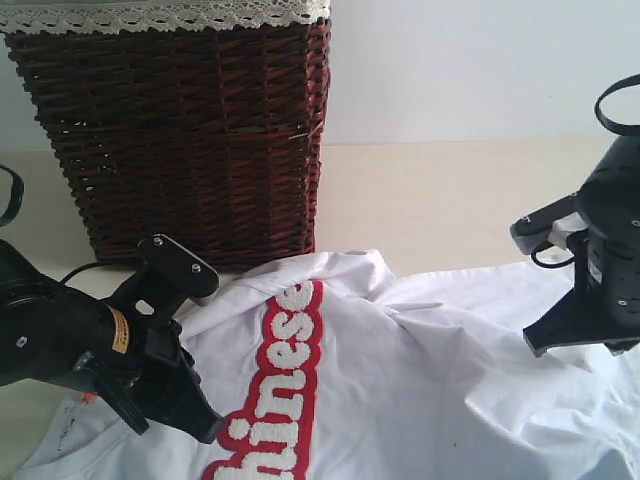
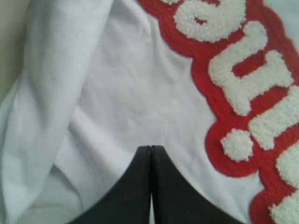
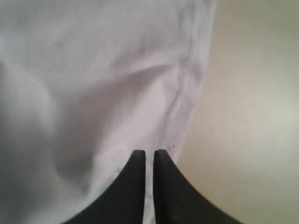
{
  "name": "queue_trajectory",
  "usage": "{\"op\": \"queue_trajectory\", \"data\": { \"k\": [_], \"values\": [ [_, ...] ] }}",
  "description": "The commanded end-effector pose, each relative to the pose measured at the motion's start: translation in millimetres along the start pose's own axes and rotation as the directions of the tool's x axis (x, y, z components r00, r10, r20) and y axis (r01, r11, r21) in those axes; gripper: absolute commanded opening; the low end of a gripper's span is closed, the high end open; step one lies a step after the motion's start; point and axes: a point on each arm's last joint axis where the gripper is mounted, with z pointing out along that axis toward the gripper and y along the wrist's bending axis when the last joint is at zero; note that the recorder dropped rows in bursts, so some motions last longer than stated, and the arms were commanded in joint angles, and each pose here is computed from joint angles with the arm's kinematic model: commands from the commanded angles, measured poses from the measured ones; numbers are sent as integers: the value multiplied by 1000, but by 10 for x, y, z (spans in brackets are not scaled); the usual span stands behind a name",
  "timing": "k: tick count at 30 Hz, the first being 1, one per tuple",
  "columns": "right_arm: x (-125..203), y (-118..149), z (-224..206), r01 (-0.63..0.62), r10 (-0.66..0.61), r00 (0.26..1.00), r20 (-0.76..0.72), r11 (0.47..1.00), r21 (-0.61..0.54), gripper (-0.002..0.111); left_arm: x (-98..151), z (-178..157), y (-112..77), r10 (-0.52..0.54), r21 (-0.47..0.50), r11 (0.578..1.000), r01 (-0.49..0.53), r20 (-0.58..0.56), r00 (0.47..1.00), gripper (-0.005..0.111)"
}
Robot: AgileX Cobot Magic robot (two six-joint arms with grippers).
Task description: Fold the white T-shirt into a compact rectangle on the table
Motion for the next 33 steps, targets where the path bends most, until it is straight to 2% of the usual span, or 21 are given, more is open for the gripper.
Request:
{"op": "queue_trajectory", "data": {
  "k": [1,4,7,10,16,24,26,33],
  "values": [
    [-118,-54,223,-74,79,997,28,987,-142,6,-17,-22,-15,7,2,1000,-7,9,1000,0],
    [-158,-42,416,-77,72,997,-30,976,-205,6,-20,-22,-15,7,3,1000,-7,12,1000,0],
    [-229,-53,569,-83,65,993,-99,977,-197,6,-20,-22,-15,7,3,1000,-7,12,1000,0],
    [-307,-41,652,-84,66,993,-95,976,-198,6,-20,-22,-15,7,3,1000,-7,12,1000,0],
    [-530,-74,803,-36,29,997,-65,992,-120,6,-23,-22,-15,7,3,1000,-7,15,1000,0],
    [-892,-405,878,-166,164,986,-32,981,-102,6,-21,-22,-15,7,3,1000,-7,13,1000,0],
    [-890,-477,897,-193,189,981,-47,976,-105,6,-21,-22,-15,7,3,1000,-7,13,1000,0],
    [-787,-579,969,-180,163,977,-136,976,-122,6,-21,-22,-15,5,3,1000,-5,13,1000,0]
  ]
}}
